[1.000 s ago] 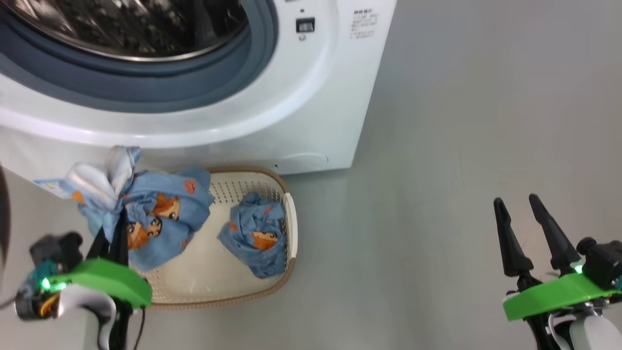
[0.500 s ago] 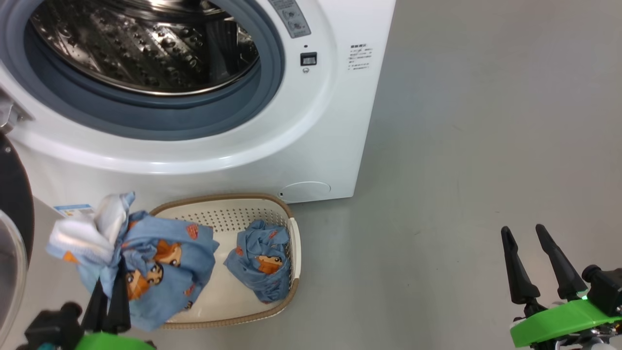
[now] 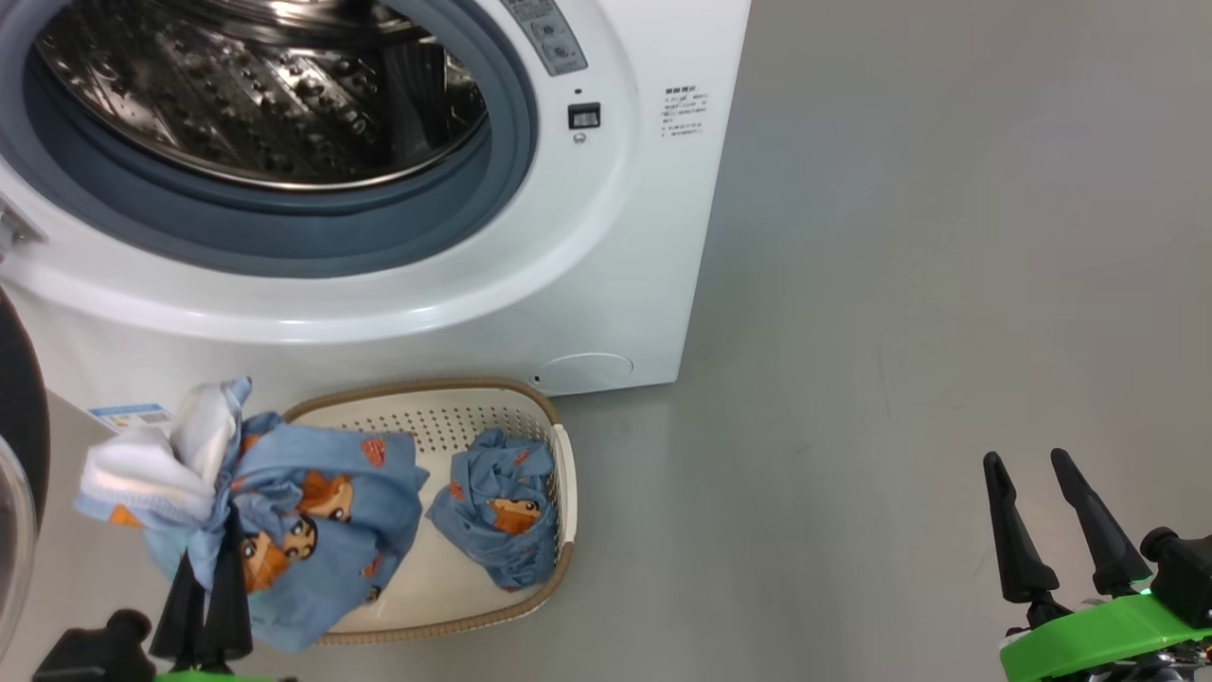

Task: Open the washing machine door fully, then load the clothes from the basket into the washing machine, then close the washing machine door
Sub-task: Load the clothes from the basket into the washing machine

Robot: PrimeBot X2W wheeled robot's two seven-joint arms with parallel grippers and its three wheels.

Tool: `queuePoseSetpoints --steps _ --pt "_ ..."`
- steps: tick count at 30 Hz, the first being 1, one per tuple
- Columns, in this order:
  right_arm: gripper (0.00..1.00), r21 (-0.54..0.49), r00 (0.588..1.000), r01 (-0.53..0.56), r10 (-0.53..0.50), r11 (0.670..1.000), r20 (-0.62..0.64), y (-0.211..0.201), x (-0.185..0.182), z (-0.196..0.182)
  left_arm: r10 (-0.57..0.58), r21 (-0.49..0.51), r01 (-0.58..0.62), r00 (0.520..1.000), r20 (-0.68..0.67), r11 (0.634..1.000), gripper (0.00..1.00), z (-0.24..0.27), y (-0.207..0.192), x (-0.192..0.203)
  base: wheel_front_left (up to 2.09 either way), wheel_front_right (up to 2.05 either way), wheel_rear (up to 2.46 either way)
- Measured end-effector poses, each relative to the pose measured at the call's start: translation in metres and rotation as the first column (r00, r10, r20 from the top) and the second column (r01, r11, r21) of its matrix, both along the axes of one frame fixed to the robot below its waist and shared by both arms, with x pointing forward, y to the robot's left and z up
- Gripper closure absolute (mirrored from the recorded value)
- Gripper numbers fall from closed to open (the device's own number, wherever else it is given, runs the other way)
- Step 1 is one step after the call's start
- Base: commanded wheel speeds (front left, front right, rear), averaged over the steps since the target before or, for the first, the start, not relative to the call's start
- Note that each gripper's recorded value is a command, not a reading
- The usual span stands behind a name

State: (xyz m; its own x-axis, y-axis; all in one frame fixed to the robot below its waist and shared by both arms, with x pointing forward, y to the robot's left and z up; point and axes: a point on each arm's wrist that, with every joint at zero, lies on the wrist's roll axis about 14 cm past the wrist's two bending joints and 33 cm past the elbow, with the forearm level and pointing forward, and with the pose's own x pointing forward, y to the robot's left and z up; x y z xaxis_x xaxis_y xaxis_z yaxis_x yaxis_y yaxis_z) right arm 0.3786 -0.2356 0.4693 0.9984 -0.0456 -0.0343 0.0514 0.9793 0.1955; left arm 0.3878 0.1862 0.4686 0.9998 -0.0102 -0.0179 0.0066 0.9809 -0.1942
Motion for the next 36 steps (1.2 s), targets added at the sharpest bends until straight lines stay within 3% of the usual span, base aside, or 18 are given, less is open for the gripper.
queuePoseSetpoints --steps 10,19,28,36 --pt "0.0 0.014 1.0 0.009 -0.009 1.0 -0.026 0.002 0.011 -0.012 -0.026 0.007 0.025 0.981 0.193 1.0 1.0 0.054 -0.009 0.061 0.0 0.0 0.0" --pt "0.0 0.023 0.999 0.017 -0.016 1.0 -0.034 0.002 0.024 -0.018 -0.027 0.044 0.01 0.906 0.422 0.999 1.0 0.131 -0.01 0.128 0.0 0.0 0.0" --pt "0.0 0.033 0.997 0.054 -0.052 0.998 -0.05 -0.003 0.03 -0.027 -0.111 0.068 0.097 0.965 0.236 0.993 1.0 0.067 -0.04 0.185 0.0 0.0 0.0" --pt "0.0 0.04 0.995 0.073 -0.07 0.997 -0.071 -0.005 0.037 -0.037 -0.139 0.07 0.134 0.987 0.084 0.989 1.0 0.019 -0.052 0.235 0.0 0.0 0.0"
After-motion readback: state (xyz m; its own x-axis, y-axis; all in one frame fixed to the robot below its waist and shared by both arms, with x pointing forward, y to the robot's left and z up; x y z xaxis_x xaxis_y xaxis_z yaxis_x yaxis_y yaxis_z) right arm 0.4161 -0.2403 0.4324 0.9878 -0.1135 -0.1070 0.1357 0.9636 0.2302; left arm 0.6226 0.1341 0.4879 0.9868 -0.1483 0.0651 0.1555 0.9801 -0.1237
